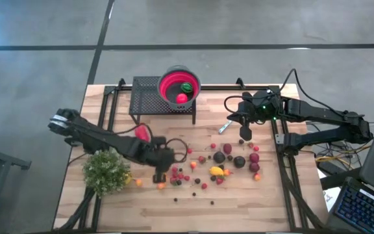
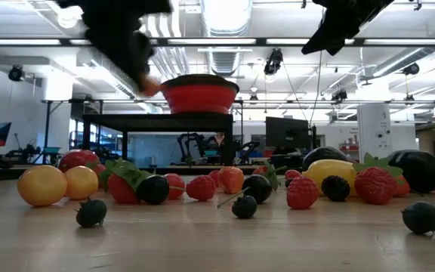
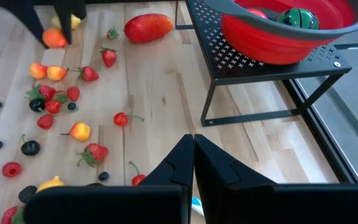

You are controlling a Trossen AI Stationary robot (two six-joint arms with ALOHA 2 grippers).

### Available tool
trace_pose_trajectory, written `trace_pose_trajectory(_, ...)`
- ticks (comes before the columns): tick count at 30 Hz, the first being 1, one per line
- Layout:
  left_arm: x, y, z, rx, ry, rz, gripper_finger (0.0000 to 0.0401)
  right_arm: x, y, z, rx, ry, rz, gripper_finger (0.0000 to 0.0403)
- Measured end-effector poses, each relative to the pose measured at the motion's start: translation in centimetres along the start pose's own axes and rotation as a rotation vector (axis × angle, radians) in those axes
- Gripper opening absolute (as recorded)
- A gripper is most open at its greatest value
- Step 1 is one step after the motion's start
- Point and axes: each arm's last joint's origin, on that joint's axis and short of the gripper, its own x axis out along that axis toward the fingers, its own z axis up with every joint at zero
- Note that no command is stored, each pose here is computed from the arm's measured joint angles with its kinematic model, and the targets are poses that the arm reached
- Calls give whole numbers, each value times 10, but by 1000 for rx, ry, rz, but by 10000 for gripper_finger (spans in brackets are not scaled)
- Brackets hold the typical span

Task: Pick & Place Fruit
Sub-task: Put the orange pear into the red gray strainer bowl on the shelf

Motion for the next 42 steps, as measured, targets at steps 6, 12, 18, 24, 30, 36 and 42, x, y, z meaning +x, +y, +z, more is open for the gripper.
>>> trace_pose_trajectory(6,-34,35,55,42,-245,333,156,0,0,0,1,2,0,8)
trace_pose_trajectory(12,-65,87,97,10,-391,547,156,0,0,0,4,2,0,8)
trace_pose_trajectory(18,-75,153,105,-129,-399,693,156,0,0,0,4,2,1,8)
trace_pose_trajectory(24,-63,206,89,-258,-368,634,156,0,0,0,-3,2,0,8)
trace_pose_trajectory(30,-46,231,69,-336,-330,526,156,0,0,0,-11,3,1,8)
trace_pose_trajectory(36,-33,232,58,-338,-279,514,158,0,0,0,-19,2,0,8)
trace_pose_trajectory(42,-34,233,59,-343,-286,526,172,0,0,0,-12,2,0,8)
